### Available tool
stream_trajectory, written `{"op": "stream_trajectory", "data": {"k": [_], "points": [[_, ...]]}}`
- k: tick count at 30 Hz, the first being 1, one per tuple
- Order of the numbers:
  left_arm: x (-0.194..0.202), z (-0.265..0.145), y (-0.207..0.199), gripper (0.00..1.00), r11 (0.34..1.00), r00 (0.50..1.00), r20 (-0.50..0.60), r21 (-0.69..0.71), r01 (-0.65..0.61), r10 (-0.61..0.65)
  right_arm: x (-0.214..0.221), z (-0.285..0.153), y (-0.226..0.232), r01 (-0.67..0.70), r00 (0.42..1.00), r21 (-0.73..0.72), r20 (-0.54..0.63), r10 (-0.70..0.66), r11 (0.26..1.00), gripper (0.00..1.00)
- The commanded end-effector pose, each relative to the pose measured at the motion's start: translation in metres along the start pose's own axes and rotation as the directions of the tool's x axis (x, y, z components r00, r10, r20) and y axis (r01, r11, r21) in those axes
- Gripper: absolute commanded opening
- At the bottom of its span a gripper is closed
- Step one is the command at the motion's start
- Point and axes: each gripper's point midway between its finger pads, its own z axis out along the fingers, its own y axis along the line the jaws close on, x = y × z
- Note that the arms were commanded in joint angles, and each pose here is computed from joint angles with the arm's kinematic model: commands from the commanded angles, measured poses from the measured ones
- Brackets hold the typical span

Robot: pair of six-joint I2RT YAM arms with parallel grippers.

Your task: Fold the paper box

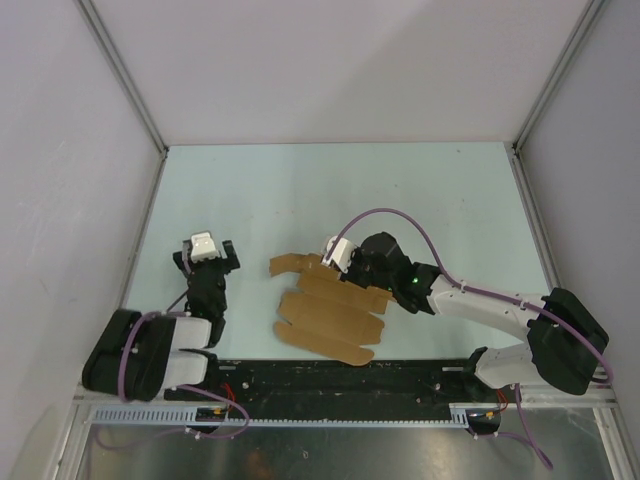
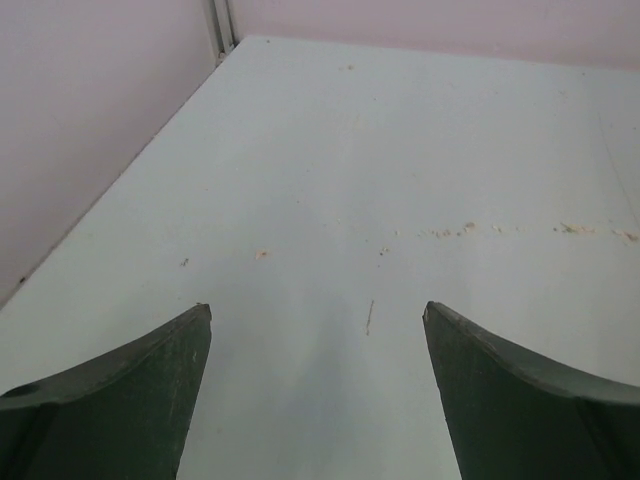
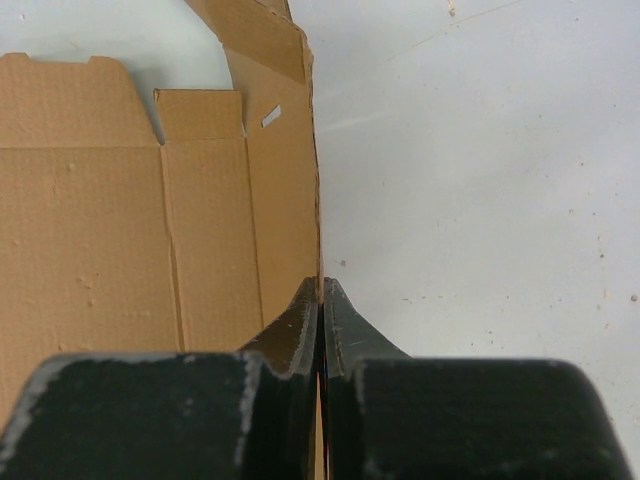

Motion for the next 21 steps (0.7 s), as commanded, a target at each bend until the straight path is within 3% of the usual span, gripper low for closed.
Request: {"op": "stream_trajectory", "data": {"k": [1,5,12,18,21], "points": [[-0.035,0.009,-0.007,0.94,0.998,0.984,0.18,0.064,0.002,-0.013,-0.01,0.004,0.002,-0.019,0.999,-0.006,0.045,0.019,1.0,0.0],[-0.033,0.014,-0.013,1.0,0.996,0.988,0.154,0.084,-0.011,-0.002,-0.009,0.004,0.004,-0.025,0.999,-0.012,0.039,0.026,1.0,0.0],[-0.037,0.009,-0.007,1.0,0.999,0.986,0.167,0.053,0.006,-0.015,-0.006,0.006,0.008,-0.034,0.999,-0.028,0.031,0.035,0.999,0.0],[-0.074,-0.007,-0.007,1.0,1.0,0.97,0.243,-0.024,-0.015,0.021,0.0,0.007,0.009,-0.023,1.0,-0.03,0.009,0.023,0.999,0.0],[-0.086,-0.018,-0.002,1.0,0.991,0.967,0.24,-0.077,0.107,-0.086,0.004,0.006,0.007,-0.006,1.0,-0.016,-0.011,0.006,1.0,0.0]]}}
